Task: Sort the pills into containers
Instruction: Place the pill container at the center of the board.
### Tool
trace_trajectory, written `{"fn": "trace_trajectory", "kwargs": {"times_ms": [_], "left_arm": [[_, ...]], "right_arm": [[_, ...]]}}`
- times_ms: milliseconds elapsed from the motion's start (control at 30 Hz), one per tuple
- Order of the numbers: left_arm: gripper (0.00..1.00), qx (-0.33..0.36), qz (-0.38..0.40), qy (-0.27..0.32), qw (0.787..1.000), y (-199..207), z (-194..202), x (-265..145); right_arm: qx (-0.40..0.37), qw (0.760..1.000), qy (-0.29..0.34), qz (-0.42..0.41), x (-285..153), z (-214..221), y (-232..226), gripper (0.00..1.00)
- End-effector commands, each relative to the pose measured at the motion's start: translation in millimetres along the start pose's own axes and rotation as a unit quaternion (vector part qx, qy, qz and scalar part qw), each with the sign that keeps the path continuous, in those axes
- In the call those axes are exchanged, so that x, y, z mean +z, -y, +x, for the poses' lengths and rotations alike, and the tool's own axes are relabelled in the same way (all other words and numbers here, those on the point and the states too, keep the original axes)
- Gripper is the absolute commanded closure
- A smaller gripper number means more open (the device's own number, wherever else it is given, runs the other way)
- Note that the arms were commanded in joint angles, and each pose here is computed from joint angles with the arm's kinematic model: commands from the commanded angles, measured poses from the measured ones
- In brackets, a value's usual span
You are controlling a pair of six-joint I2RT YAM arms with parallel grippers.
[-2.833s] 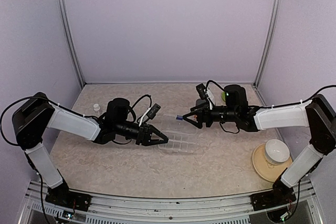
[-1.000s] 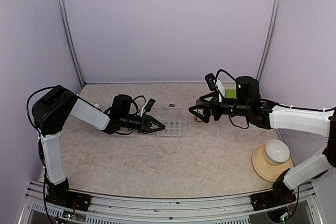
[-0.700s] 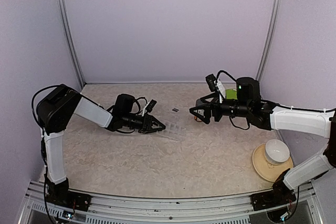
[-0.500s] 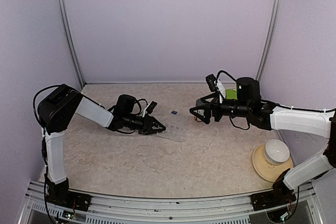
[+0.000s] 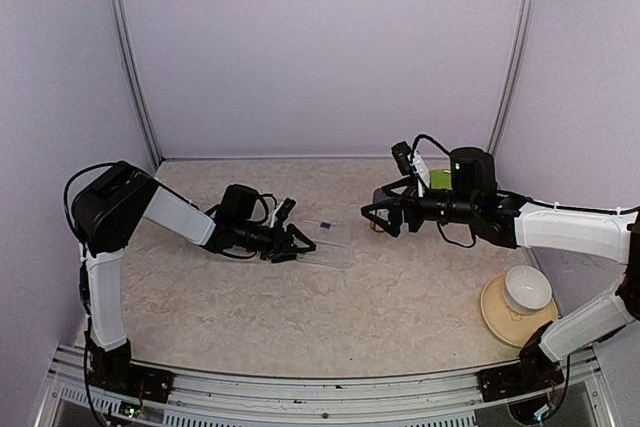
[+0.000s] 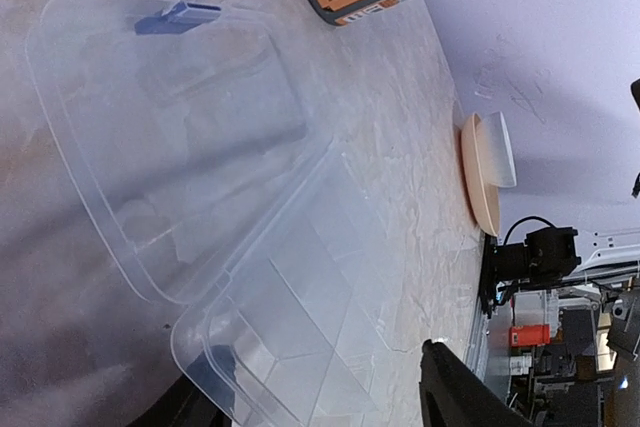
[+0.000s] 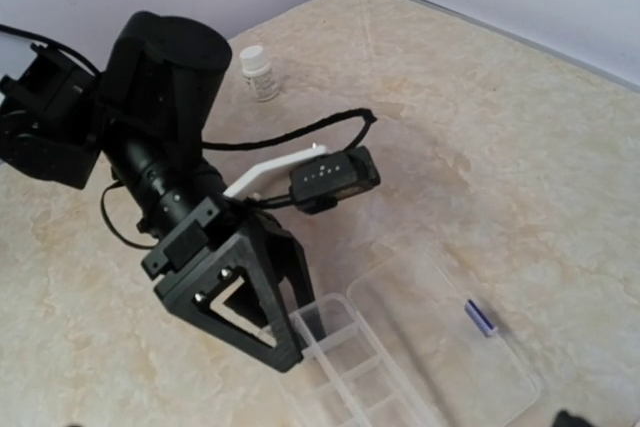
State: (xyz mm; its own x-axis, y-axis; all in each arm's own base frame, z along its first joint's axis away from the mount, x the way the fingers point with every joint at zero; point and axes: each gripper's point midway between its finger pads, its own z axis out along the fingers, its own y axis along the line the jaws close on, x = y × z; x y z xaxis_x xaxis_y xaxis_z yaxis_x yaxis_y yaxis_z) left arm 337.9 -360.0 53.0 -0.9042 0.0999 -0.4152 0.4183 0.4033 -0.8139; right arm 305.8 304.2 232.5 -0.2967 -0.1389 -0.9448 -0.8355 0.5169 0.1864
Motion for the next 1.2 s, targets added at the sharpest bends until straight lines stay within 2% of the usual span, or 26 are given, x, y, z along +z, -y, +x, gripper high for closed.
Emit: {"fn": "trace_trajectory", "kwargs": {"times_ms": [0,467,633,733,933,1000,1067,1167], "left_arm": [[0.36,0.003,-0.015,0.004,1.000,-1,5,-4],[0.32,0.004,-0.042,-0.003,0.999,-3,26,-7],[0.31,0.002,-0.085,0.032,0.996,-15,18,-25],[0.26,0.006,-0.103,0.040,0.994,-19,14,-31],[0.23,0.017,-0.138,0.057,0.989,-20,7,-45],[0.18,0.024,-0.157,0.076,0.984,-19,-1,-57],[0.04,0.032,-0.189,0.101,0.976,-22,-12,-73],[0.01,0.035,-0.241,0.141,0.960,-28,-31,-102]], "right_arm": [[-0.003,1.000,-0.001,0.005,0,1,4,0.00],[0.001,1.000,-0.007,0.006,5,7,7,0.00],[0.001,1.000,-0.006,0.008,5,8,8,0.00],[0.002,1.000,-0.007,0.007,7,10,8,0.00],[0.002,1.000,-0.006,0.016,6,13,12,0.00],[0.001,1.000,-0.002,0.028,4,13,15,0.00],[-0.001,0.999,0.004,0.041,1,13,18,0.00],[-0.003,0.998,0.010,0.068,-4,14,25,0.00]]}}
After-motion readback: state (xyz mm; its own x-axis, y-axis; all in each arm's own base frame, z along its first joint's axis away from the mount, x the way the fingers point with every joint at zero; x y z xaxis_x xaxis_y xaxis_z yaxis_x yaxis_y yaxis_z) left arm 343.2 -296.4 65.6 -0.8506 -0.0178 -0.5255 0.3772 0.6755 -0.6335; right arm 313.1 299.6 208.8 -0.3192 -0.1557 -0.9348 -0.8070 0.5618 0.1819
